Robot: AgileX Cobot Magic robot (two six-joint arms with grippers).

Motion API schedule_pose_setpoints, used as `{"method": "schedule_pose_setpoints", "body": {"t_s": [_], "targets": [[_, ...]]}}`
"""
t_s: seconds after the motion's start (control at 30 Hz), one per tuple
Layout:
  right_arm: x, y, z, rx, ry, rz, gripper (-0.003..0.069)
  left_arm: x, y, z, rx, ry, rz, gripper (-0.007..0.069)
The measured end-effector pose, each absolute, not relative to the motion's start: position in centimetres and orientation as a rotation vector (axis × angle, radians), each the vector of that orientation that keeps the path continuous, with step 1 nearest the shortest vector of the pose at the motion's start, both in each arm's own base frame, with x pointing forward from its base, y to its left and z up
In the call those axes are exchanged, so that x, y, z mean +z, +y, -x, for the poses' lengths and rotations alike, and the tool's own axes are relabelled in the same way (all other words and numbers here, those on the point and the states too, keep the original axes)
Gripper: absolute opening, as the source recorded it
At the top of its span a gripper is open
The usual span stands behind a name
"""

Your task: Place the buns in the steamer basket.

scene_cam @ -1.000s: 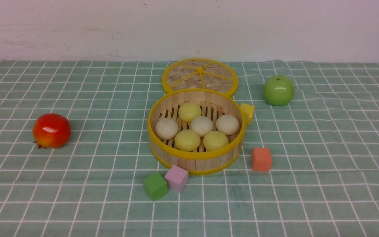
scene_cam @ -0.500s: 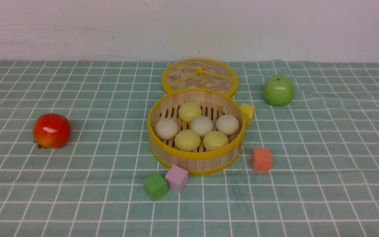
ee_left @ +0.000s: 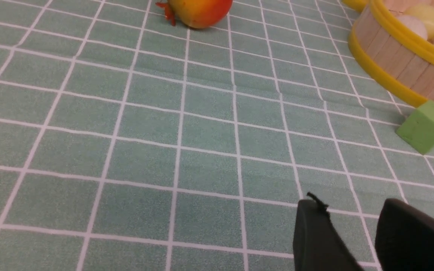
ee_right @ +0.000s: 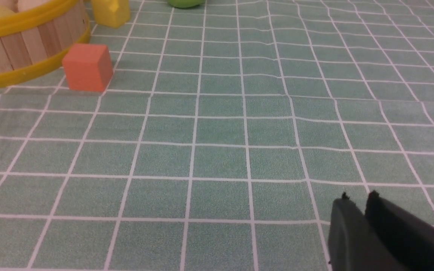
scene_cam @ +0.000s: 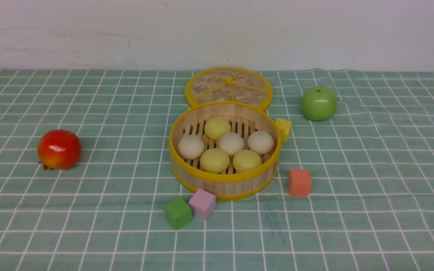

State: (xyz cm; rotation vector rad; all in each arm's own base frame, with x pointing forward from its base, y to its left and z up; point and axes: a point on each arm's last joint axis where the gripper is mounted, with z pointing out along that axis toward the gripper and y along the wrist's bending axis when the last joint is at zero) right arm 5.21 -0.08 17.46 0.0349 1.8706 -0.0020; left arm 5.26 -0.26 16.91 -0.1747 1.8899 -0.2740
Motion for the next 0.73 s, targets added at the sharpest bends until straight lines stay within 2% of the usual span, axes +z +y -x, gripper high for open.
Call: {"method": "schedule_pose_setpoints", "body": {"t_s": [0.17,0.73], "targets": [[17.46,-0.08,-5.21,-0.002,1.871,-0.035,0.0080,16.91,0.02,-5.26,-0.238,1.882,0.223,0.0238],[17.46,-0.08,-5.21,-0.001,1.871,-0.035,0.0101,16.91,0.03,-5.26,-0.237,1.882,0.225,0.0238]]}}
